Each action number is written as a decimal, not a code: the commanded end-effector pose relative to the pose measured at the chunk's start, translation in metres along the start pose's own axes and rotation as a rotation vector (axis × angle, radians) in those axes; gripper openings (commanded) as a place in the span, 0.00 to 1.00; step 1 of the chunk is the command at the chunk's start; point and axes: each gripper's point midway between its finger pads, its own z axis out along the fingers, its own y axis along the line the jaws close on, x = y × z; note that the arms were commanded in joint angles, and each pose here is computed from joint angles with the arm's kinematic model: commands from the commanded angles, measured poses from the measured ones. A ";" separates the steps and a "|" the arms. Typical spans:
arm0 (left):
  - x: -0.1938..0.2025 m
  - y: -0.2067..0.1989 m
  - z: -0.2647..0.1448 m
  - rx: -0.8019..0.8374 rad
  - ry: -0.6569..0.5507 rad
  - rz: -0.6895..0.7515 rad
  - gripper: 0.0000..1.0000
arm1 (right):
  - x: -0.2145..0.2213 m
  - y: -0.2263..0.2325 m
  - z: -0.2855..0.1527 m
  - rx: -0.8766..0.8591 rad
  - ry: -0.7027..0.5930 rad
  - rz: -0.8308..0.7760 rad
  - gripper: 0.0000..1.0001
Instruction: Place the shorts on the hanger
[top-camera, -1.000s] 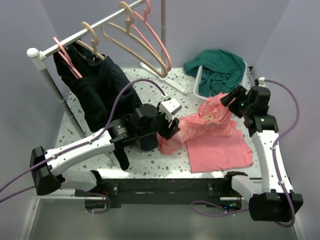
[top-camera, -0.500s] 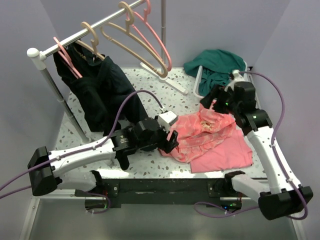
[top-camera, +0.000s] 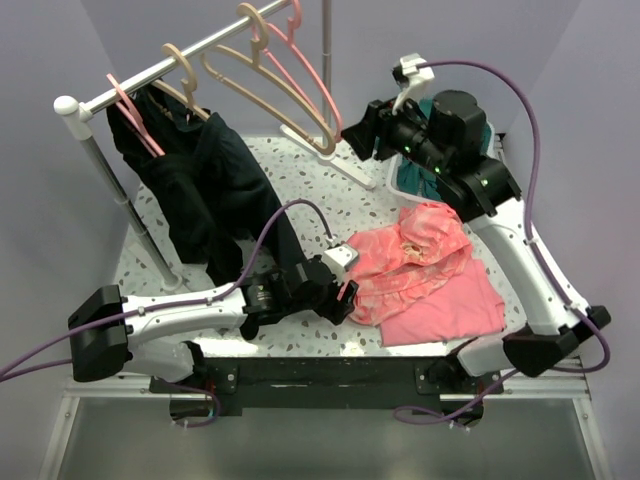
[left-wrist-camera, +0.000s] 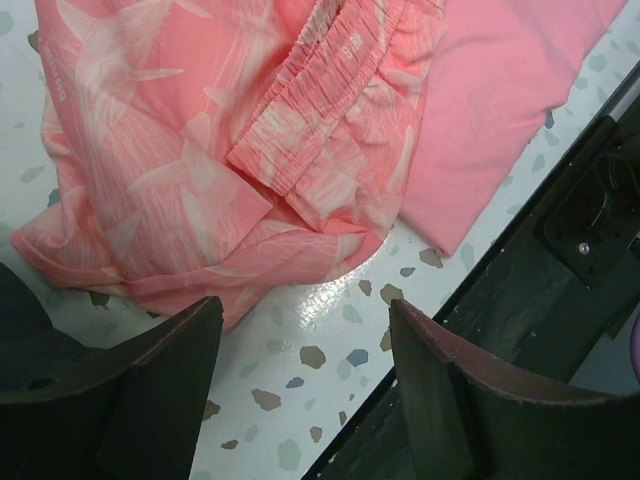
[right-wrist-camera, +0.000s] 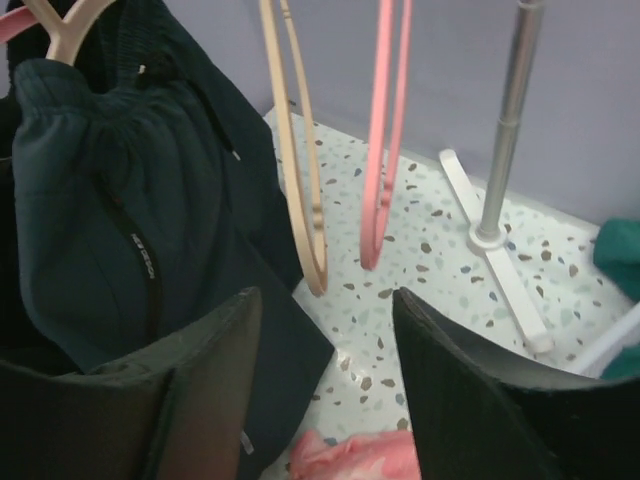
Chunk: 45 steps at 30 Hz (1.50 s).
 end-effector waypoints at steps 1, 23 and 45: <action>-0.015 0.000 0.003 -0.026 -0.058 -0.044 0.72 | -0.024 0.019 0.026 -0.087 -0.042 -0.081 0.48; -0.007 0.006 0.001 -0.059 -0.023 -0.040 0.71 | -0.003 0.037 0.108 -0.075 0.044 -0.177 0.47; -0.010 0.004 0.000 -0.051 -0.034 -0.037 0.69 | -0.053 0.048 0.090 -0.092 -0.120 -0.181 0.00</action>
